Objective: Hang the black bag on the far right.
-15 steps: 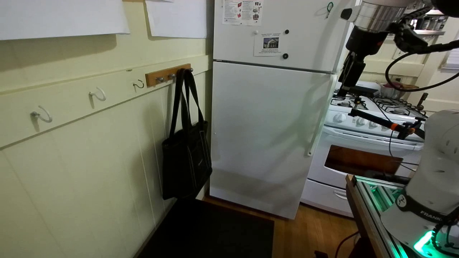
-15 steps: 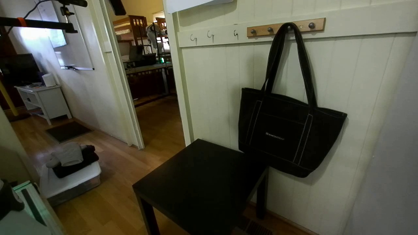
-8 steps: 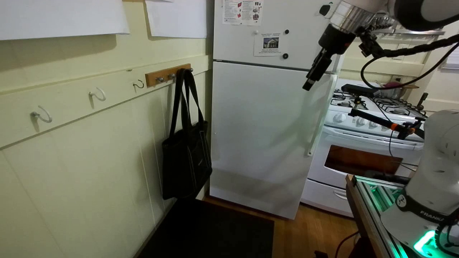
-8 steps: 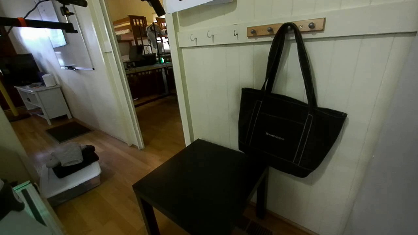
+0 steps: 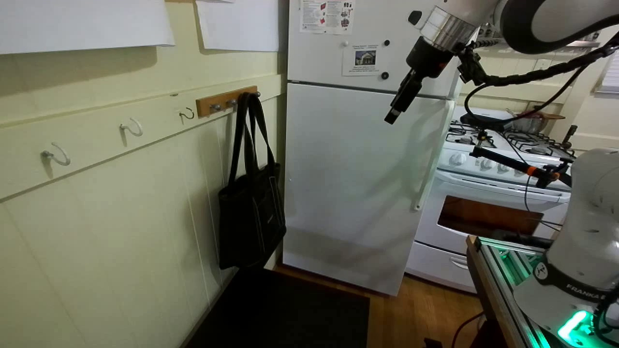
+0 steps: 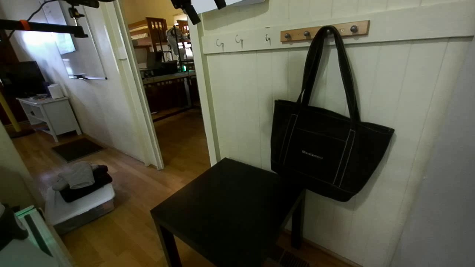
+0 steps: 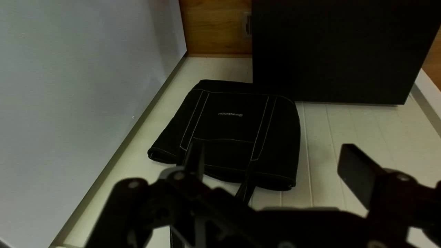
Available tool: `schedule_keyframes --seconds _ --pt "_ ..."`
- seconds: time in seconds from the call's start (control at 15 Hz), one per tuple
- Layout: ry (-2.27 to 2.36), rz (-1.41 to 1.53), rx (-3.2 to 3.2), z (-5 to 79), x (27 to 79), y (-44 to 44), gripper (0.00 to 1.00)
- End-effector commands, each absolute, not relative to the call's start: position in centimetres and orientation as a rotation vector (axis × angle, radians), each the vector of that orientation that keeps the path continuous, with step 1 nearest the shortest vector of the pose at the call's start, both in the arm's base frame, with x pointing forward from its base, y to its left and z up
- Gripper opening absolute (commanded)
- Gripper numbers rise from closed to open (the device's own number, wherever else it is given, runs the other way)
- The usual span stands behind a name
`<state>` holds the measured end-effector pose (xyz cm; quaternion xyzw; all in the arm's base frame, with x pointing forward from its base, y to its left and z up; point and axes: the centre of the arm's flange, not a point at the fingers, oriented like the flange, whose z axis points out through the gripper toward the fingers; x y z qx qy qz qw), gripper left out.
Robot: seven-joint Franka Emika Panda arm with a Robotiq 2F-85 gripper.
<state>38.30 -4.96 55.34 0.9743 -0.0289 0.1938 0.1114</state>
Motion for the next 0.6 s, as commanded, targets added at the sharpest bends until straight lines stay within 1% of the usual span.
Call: schedule_keyframes --seconds 0.0,0.07,0.2,0.53 --pt "-0.085 0.569 2.861 55.3 38.3 -5.0 1.00" --pt "-0.085 0.569 2.861 55.3 38.3 -5.0 1.00" --pt "-0.280 0.561 2.803 54.7 40.2 -5.6 1.00" --pt "-0.543 0.587 2.658 53.2 46.1 -6.8 1.00"
